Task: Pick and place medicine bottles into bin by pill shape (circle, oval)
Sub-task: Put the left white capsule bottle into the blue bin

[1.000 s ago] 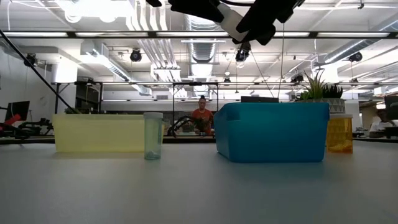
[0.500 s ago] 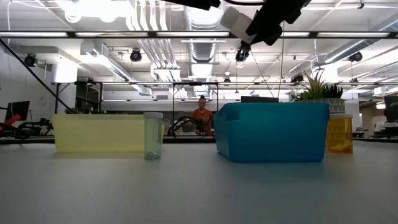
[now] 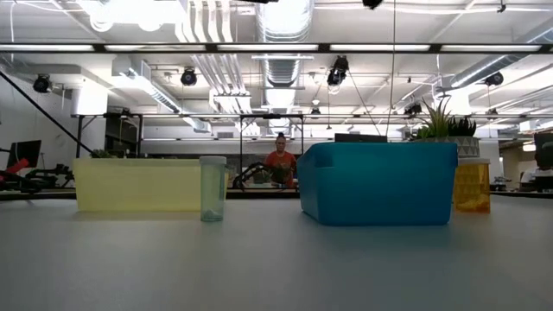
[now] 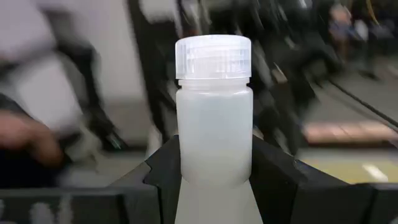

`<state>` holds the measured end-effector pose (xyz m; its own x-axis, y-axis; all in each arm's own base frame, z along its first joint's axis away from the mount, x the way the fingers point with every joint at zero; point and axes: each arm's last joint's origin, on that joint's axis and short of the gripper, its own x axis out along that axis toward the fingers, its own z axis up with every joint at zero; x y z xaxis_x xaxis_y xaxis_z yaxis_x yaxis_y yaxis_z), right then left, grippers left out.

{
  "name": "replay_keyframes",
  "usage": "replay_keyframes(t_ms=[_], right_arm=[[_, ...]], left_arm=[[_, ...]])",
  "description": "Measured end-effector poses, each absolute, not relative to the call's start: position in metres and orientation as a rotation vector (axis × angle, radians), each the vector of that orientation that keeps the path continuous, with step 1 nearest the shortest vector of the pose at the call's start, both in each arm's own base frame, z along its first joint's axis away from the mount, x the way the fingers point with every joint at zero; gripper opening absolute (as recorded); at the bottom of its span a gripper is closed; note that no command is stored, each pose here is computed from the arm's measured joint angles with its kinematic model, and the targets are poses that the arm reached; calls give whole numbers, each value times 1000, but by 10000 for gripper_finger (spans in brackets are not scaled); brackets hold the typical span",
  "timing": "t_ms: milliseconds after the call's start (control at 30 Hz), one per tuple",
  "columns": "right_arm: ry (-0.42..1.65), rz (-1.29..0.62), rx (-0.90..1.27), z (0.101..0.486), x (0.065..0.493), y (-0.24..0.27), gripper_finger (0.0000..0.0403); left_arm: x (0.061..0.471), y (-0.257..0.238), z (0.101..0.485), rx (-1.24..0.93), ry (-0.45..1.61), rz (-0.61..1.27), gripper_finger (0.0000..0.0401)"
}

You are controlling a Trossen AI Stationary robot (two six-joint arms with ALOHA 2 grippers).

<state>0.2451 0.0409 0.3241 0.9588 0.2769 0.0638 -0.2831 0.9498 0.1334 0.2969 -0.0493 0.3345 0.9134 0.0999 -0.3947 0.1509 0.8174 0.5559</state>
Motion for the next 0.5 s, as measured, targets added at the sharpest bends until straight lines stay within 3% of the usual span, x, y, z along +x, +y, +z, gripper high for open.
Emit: replay_keyframes(t_ms=[400,500], right_arm=[[-702,449,393,360,220,38,150],[-763,467,403,364,217,37,150]], left_arm=[[294,-48,333,608,362,11,258],[294,-48,331,610,369,13,258]])
